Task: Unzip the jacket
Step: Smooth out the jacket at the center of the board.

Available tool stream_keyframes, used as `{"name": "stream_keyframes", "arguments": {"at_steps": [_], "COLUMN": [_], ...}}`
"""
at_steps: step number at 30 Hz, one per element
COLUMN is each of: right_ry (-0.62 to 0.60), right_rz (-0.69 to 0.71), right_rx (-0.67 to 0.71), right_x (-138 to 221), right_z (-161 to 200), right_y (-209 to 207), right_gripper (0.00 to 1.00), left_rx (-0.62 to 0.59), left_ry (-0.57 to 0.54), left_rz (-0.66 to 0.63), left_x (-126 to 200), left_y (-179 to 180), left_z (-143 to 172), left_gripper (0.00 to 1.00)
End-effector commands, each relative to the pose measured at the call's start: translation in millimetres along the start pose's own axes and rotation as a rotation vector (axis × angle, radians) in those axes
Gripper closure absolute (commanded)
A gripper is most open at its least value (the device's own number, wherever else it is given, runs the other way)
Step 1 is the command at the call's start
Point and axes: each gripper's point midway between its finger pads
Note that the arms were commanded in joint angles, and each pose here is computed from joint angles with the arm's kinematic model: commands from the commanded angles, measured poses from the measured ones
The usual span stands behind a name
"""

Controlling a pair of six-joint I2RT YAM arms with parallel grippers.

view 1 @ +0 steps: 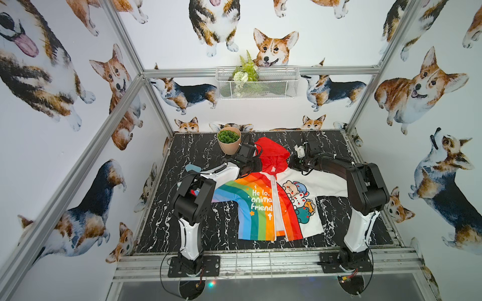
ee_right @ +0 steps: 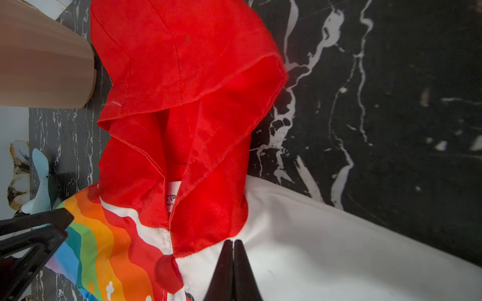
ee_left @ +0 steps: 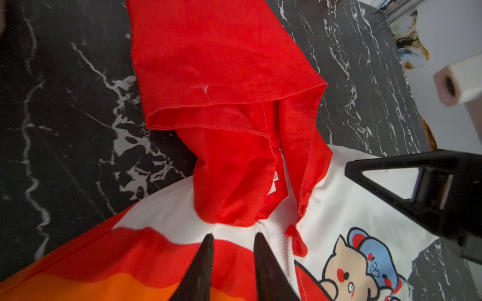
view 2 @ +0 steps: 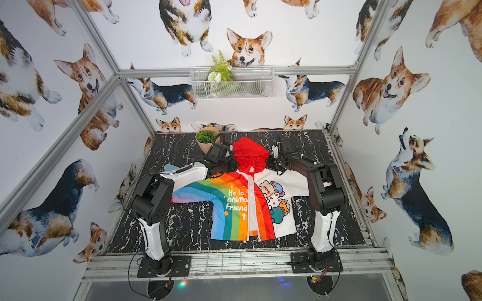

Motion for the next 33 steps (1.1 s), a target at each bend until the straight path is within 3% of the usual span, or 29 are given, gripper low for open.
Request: {"name": "stream_keyframes", "arguments": {"at_steps": [1,14,20,27,30,33], "right_ry": [0.063,0.078,0.036,0.003,0.013,0.016], "right_rz": [0.016,0.138,0.266,0.276,0.205,0.081], "right_rx": [-0.021,-0.062,-0.120,-0.167,-0.134,-0.073], "right_x": [-11,-39,-38,-33,-34,-26], "right_z": [8,0,-2,-6,-9,-13], "right_y": [-4,-30,-57,-65,-50,-22], "right_gripper": [0.94,0.97,0.97,0.97,0.95,0.86], "left_rx": [0.012,0.066,0.108,0.131,0.123,0.094], "left_ry": [0.032,0.104,0.144,0.157,0.155,0.133], "left_rz": [0.036,-0.025,-0.082,-0.082,-0.020,0.091], "left_x": [-14,-47,-53,-56,-57,-52], "left_y": [-5,26,50,57,44,18], "left_z": [3,20,36,42,35,18], "left_gripper": [0.73,0.75,0.76,0.76,0.69,0.52]}}
Point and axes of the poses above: each gripper's point midway between its finger pads, its own x axis back along the fingers, its own y axis along the line the jaws close on, z = x × y, and after that the axes turned 8 degrees about -x, right-handed
